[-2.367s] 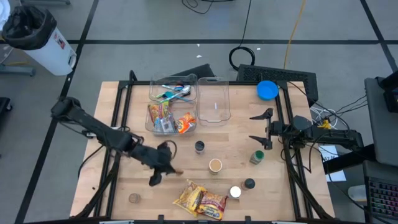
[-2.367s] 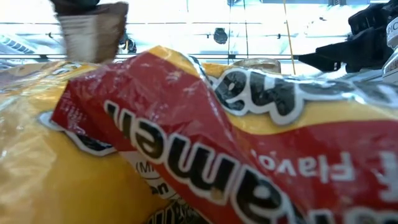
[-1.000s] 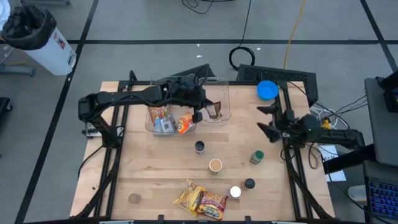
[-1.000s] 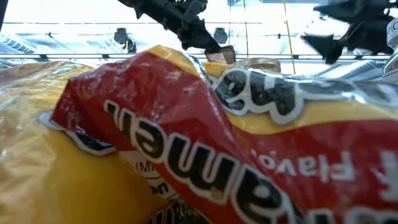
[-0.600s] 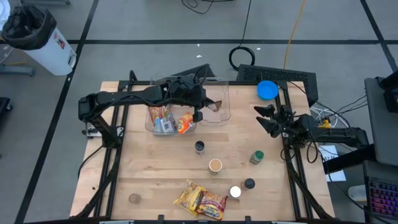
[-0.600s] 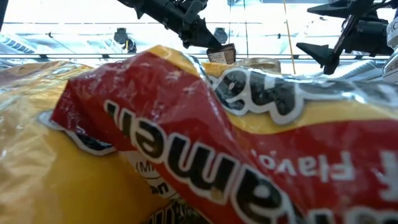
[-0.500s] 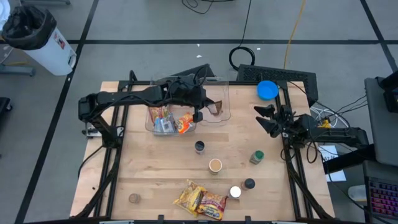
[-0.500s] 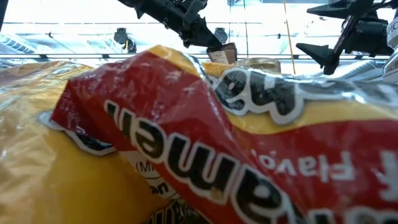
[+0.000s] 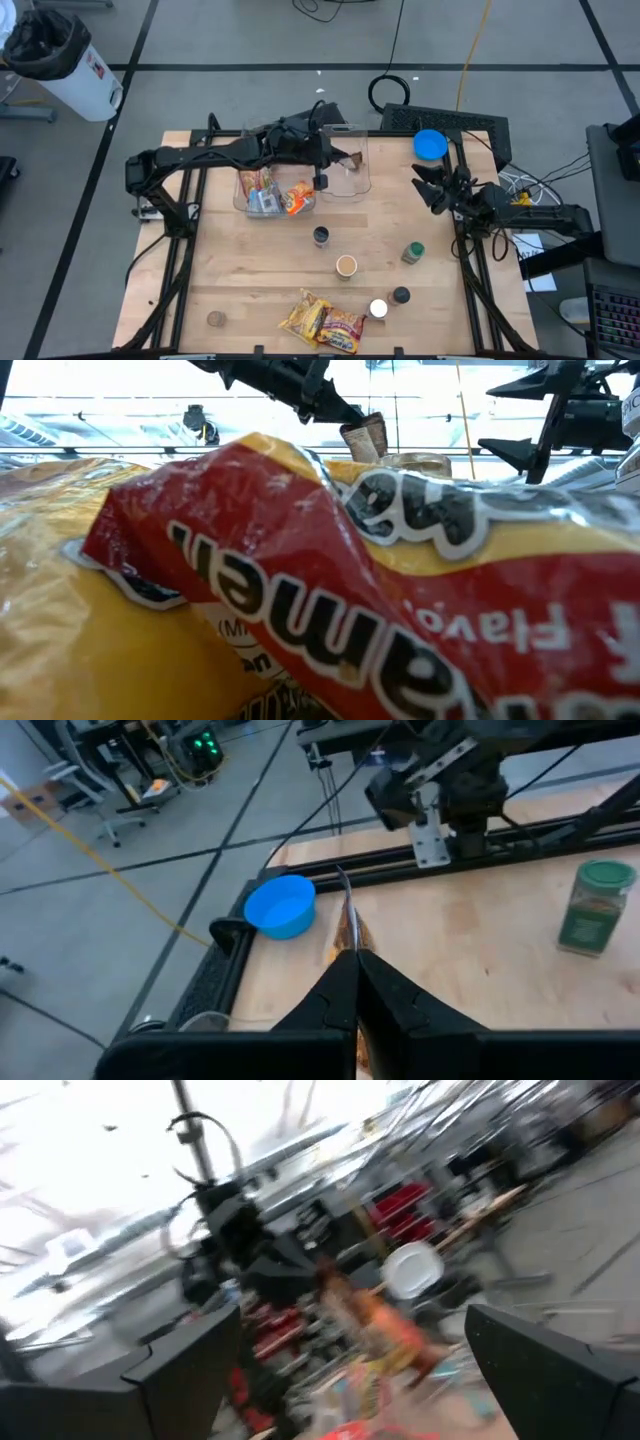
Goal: Pick & Place Food Item
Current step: Put the orange seasoning pack into the right transparent bin
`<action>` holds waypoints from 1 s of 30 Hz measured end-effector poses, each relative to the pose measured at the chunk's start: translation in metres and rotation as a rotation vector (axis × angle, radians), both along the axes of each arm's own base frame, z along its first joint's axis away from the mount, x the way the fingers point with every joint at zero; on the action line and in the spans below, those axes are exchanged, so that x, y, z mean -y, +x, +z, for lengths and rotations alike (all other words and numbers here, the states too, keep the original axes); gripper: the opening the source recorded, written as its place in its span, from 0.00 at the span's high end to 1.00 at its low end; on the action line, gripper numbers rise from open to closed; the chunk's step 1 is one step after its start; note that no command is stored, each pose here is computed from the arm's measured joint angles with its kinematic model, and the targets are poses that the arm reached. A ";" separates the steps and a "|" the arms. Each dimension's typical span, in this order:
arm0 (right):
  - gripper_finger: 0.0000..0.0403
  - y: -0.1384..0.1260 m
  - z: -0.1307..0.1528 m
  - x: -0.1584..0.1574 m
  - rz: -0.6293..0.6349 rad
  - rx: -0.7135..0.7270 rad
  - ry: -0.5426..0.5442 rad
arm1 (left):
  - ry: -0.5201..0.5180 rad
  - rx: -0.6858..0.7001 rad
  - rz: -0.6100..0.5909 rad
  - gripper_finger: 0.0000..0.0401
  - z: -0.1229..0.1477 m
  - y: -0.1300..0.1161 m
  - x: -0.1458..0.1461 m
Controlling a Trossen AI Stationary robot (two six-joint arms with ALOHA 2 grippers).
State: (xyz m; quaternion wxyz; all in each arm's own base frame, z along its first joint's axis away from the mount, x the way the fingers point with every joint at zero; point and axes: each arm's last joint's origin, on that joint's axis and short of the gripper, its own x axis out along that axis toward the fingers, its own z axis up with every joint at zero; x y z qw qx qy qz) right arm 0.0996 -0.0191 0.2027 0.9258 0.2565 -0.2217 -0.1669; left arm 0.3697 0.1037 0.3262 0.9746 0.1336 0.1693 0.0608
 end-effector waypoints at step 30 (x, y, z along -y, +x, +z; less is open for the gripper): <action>0.06 0.126 0.070 0.045 0.070 -0.346 -0.335 | -0.120 -0.017 -0.008 0.99 -0.003 0.000 0.007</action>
